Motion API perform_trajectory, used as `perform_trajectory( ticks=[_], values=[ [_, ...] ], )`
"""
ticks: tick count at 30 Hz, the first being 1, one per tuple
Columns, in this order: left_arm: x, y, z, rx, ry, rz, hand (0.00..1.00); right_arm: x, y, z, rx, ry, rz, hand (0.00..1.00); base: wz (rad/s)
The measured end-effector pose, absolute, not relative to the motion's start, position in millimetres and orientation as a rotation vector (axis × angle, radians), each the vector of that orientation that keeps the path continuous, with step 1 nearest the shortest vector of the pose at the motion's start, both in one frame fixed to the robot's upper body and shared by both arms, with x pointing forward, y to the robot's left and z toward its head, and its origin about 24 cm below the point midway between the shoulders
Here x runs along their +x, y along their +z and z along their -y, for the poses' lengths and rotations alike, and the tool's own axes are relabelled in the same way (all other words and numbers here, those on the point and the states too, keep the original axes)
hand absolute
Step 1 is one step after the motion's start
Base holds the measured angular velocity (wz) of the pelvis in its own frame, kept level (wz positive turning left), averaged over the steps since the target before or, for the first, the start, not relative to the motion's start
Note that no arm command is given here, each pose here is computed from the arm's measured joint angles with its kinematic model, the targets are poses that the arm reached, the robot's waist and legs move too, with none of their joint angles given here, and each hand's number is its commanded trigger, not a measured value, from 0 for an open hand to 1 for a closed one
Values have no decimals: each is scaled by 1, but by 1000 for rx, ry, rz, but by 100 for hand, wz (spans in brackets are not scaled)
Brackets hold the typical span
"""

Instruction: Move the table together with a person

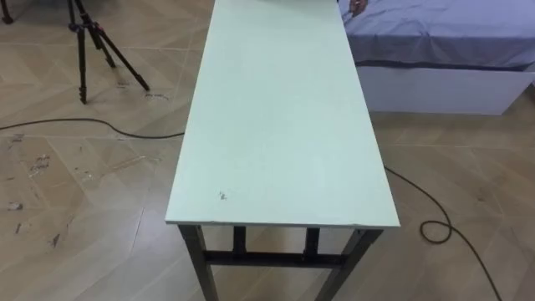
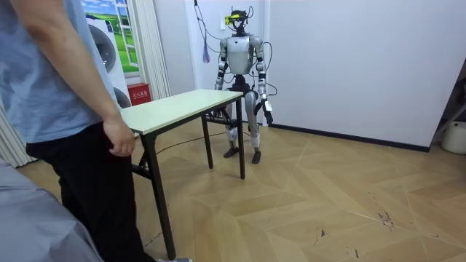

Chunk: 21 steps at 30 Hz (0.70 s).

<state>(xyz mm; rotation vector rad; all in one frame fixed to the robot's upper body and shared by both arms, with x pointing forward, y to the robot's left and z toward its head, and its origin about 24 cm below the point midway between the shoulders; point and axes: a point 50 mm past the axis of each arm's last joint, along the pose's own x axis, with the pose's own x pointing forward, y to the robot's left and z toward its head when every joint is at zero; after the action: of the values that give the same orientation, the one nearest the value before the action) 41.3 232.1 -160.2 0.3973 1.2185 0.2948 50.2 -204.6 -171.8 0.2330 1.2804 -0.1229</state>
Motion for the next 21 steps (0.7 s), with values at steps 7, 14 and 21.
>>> perform_trajectory(
  ticks=[7,14,21],
  values=[
    [40,-161,-232,352,327,-1225,0,50,-172,205,274,-134,-1280,0,0],
    [30,-165,-231,-2,472,-1270,0,45,-172,207,385,-193,-1266,0,0],
    [41,-164,-220,-380,444,-1179,0,49,-165,218,472,-221,-1196,0,2]
  ],
)
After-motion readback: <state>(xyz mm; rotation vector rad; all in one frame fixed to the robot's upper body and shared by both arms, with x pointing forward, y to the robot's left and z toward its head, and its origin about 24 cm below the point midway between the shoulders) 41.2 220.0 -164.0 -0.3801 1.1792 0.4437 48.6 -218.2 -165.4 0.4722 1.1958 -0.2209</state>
